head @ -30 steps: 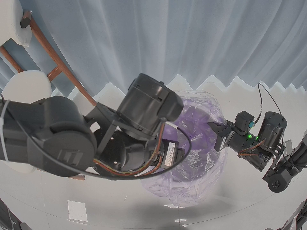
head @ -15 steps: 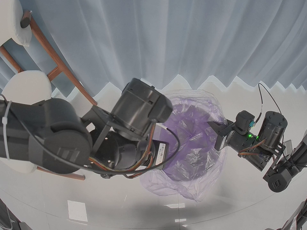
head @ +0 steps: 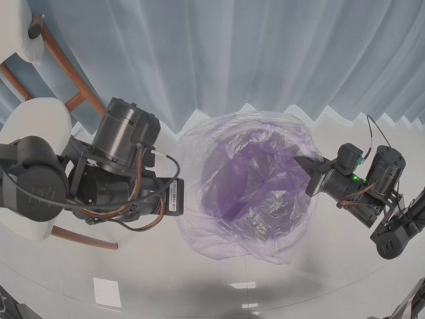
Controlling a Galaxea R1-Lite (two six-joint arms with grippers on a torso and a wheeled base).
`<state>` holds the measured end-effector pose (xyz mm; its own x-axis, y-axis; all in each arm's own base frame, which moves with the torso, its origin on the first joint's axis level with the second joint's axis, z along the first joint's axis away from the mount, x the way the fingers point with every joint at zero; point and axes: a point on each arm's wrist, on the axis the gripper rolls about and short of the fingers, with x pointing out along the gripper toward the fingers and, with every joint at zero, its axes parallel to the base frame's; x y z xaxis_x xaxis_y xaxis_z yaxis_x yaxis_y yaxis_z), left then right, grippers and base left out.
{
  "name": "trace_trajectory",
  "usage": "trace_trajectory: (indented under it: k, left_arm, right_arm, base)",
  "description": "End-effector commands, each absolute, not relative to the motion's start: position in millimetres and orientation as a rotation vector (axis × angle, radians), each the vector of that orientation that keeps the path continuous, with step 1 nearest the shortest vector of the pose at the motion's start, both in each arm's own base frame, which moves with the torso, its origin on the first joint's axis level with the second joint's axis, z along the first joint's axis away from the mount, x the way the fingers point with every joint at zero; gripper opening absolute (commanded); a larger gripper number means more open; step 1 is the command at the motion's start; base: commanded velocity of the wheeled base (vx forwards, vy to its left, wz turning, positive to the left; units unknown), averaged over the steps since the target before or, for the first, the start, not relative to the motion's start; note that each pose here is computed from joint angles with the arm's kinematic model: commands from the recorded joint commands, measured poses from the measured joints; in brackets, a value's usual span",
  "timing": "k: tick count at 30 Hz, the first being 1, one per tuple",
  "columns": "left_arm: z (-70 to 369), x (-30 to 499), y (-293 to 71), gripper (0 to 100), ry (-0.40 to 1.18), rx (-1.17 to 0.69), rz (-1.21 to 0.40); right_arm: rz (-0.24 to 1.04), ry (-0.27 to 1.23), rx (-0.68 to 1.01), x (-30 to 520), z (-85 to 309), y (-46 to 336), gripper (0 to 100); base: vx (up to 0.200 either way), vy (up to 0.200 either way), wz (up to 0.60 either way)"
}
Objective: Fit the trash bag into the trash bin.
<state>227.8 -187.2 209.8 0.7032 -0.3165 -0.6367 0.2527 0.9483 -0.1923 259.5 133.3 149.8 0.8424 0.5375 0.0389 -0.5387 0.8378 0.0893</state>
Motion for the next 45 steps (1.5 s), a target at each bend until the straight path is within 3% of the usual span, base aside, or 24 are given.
trace_trajectory:
  k: [1,17,30,38,45]
  left_arm:
    - [207,232,-177,0,0.728,-0.133,-0.322]
    - [183,224,-172,0,0.721,-0.132,-0.334]
    - [185,209,-181,0,0.553,-0.156,-0.401]
    - [166,187,-167,0,0.477,-0.032,-0.405]
    - [177,175,-160,0,0.427,-0.052,-0.410]
  right_arm:
    - [0.598,-0.025,0.170,254,161,131,0]
    - [0.657,0.009,0.428,257,174,133,0]
    - [0.640,-0.014,0.515,268,184,137,0]
    - [0.595,-0.014,0.625,283,187,126,0]
    - [0.577,0.002,0.682,287,185,120,0]
  base:
    - [0.000,0.000,0.00]
    - [0.000,0.000,0.00]
    - [0.000,0.000,0.00]
    - [0.000,0.000,0.00]
    - [0.000,0.000,0.00]
